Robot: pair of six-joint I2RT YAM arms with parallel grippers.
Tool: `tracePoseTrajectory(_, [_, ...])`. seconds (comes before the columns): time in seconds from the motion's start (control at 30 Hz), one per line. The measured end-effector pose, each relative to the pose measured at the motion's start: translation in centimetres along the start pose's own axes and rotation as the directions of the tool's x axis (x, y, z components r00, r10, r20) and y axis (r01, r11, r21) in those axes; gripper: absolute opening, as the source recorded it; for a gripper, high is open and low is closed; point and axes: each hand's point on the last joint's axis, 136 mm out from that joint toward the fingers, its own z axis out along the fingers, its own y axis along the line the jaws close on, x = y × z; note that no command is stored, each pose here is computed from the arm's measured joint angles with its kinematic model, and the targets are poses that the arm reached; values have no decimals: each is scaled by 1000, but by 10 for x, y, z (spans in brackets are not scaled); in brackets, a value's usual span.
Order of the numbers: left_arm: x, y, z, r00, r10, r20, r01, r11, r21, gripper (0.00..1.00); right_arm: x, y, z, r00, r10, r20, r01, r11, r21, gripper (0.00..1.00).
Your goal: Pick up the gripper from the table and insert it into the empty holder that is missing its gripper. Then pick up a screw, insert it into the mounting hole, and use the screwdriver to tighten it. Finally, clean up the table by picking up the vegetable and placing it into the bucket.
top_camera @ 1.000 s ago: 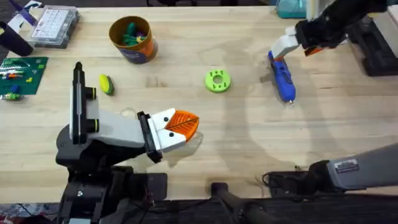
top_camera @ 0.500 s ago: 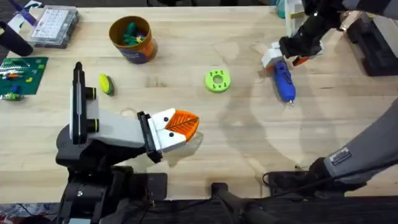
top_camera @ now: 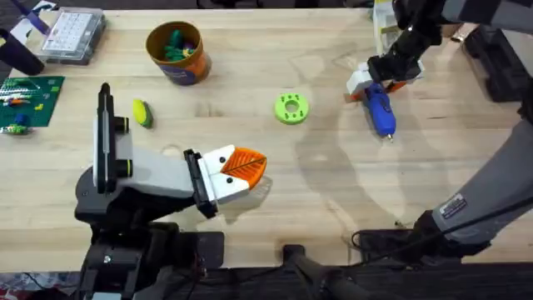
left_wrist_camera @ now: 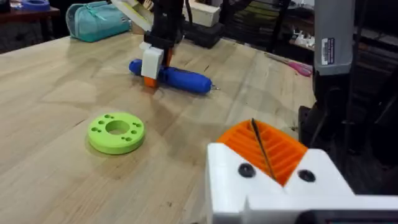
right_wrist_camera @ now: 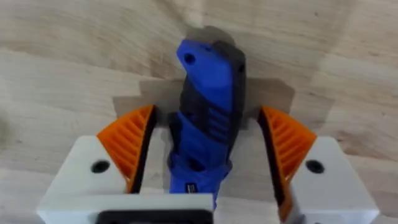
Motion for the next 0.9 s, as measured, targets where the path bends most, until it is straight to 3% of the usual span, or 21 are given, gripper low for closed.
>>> tracePoseTrajectory(0.07, [0,0,0,1000,0,0,0,1000,0,4,0,0,0,1000,0,1,0,1000,2,933])
tracePoseTrajectory(0.13, [0,0,0,1000,0,0,0,1000,0,4,-1,-1,0,1000,0,3,0,1000,5,798])
tracePoseTrajectory(0.2, [0,0,0,1000,0,0,0,1000,0,4,-1,-2,0,1000,0,4,0,1000,8,620])
tracePoseTrajectory(0.33, [0,0,0,1000,0,0,0,1000,0,4,1,-4,1,1000,4,-5,-4,1000,11,75])
tracePoseTrajectory(0.37, [0,0,0,1000,0,0,0,1000,0,4,1,-4,2,1000,6,-7,-6,1000,10,31])
tracePoseTrajectory(0.73, [0,0,0,1000,0,0,0,1000,0,4,0,3,-1,1000,6,2,-6,1000,-29,26])
tracePoseTrajectory(0.9, [0,0,0,1000,0,0,0,1000,0,4,-7,9,-25,998,3,66,1,999,-51,26])
